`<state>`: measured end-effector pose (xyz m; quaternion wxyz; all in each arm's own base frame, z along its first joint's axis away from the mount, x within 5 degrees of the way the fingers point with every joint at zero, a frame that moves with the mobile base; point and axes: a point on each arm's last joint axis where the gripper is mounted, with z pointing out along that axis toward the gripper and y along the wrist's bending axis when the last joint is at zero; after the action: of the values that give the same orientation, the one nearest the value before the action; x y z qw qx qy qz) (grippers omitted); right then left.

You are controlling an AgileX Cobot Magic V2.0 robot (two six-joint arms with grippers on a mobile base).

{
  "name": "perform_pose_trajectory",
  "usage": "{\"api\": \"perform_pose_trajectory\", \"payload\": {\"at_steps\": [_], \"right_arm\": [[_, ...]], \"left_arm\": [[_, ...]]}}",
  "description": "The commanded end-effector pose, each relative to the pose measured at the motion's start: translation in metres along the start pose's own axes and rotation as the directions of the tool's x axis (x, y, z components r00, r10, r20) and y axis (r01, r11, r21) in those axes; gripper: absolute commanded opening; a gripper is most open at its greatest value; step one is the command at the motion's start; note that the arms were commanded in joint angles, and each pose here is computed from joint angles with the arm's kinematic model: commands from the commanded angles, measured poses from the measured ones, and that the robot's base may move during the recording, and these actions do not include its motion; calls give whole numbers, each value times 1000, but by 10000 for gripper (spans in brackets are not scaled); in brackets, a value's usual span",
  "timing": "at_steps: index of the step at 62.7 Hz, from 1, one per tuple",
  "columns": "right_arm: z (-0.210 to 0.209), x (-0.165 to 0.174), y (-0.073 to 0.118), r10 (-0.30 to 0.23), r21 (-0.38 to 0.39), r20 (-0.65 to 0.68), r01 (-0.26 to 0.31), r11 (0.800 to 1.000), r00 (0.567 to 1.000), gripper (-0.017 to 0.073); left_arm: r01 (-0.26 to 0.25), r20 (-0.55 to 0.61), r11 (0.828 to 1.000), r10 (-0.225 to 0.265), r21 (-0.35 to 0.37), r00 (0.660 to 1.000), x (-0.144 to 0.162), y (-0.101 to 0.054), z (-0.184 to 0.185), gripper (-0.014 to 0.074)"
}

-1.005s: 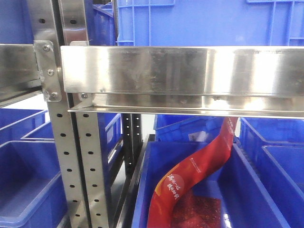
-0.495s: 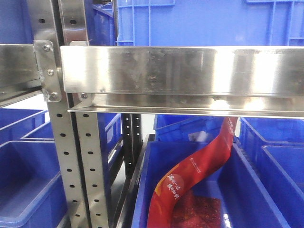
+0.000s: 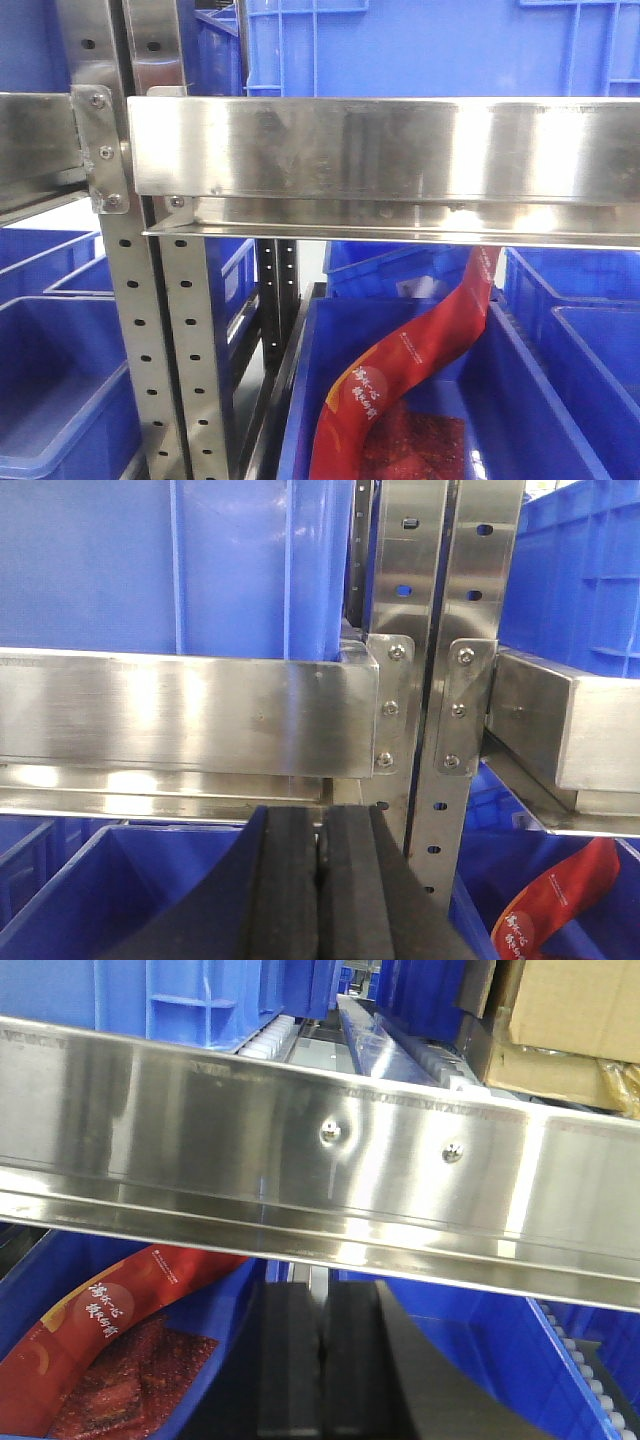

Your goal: Grab PVC pipe and place in blue bin

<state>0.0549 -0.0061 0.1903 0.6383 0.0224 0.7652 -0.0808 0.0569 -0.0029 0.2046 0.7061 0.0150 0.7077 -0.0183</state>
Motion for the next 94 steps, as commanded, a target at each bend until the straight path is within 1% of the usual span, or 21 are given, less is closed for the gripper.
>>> {"api": "perform_pose_trajectory", "payload": {"at_steps": [1, 63, 71, 74, 79, 83, 89, 93, 94], "right_arm": [[0, -1, -1, -3, 12, 14, 3, 1000, 1000, -167], [0, -1, -1, -3, 12, 14, 3, 1000, 1000, -167], [0, -3, -2, -3, 23, 42, 2, 1000, 999, -167], [0, -6, -3, 1, 35, 77, -4, 999, 997, -167], [-1, -11, -5, 31, 52, 134, -38, 998, 990, -167], [-1, -14, -6, 31, 63, 168, -42, 997, 985, -167], [-2, -16, -7, 29, 72, 183, -43, 996, 983, -167], [-2, -16, -7, 56, 71, 188, -71, 995, 980, -167], [-2, -16, -7, 56, 73, 192, -71, 995, 980, -167]], "left_arm": [[-7, 16, 1000, 7, 2, 1000, -2, 0, -1, -111], [-7, 16, 1000, 7, 2, 1000, -2, 0, -1, -111], [-7, 16, 1000, 7, 2, 1000, -2, 0, -1, -111], [-7, 16, 1000, 7, 2, 1000, -2, 0, -1, -111], [-7, 16, 1000, 7, 2, 1000, -2, 0, -1, -111], [-7, 16, 1000, 7, 2, 1000, -2, 0, -1, -111], [-7, 16, 1000, 7, 2, 1000, -2, 0, -1, -111], [-7, 16, 1000, 7, 2, 1000, -2, 0, -1, -111], [-7, 16, 1000, 7, 2, 1000, -2, 0, -1, -111]]}}
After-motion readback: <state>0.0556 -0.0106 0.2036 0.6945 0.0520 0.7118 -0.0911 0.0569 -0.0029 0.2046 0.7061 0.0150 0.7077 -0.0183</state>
